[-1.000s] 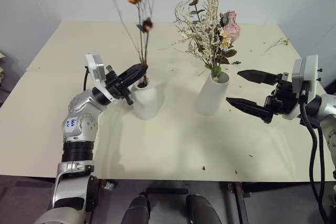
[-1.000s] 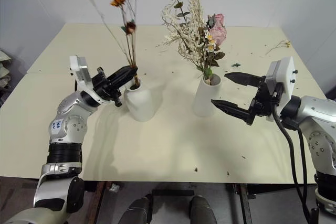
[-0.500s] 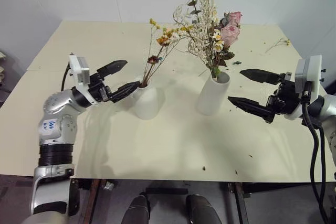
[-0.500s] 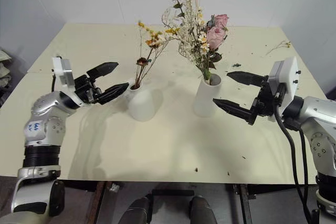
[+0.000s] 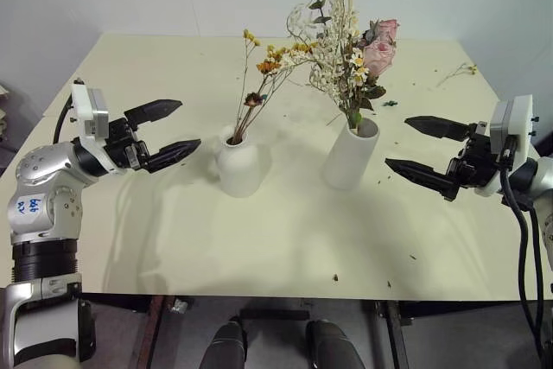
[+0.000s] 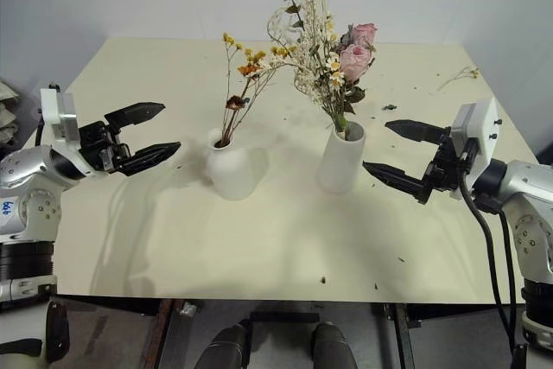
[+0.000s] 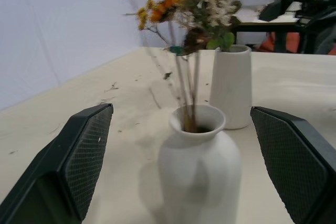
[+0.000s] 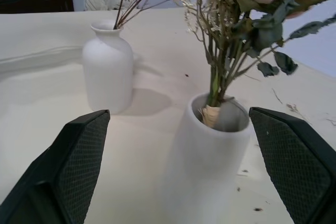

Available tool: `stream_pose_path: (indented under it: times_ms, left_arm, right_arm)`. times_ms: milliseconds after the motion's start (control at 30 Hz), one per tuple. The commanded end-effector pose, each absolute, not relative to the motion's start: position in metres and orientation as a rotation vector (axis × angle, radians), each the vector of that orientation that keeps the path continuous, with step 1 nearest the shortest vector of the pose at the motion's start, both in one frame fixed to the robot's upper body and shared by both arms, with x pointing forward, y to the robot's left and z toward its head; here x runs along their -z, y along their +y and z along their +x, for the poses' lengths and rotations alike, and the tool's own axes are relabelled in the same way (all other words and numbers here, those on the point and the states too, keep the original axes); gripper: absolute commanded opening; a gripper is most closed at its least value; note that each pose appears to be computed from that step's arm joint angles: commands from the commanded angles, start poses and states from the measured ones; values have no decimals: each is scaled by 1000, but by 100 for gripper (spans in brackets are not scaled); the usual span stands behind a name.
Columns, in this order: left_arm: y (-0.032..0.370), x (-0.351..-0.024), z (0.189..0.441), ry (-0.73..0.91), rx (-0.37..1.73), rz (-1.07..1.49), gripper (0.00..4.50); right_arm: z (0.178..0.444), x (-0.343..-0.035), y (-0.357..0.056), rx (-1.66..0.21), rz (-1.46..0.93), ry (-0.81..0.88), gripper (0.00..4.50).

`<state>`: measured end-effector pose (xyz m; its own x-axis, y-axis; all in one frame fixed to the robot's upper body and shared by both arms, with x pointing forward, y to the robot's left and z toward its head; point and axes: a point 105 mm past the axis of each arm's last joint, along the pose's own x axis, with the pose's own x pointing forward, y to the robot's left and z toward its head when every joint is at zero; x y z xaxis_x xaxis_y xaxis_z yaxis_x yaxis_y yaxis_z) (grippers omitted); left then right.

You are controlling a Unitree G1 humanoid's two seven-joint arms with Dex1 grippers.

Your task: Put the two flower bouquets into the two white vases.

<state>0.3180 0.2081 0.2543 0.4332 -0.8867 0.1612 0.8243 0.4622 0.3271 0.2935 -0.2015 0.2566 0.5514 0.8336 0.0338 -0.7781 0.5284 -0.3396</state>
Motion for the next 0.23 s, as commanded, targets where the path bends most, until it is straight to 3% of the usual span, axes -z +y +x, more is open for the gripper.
stream_pose_path:
  times_ms: [33, 233]
  left_arm:
    - [212, -267, 307, -368, 1083, 244, 448]
    - [221, -270, 307, -352, 1077, 275, 448]
  right_arm:
    - [286, -268, -201, -1006, -367, -231, 450]
    - [285, -267, -204, -1026, -402, -207, 450]
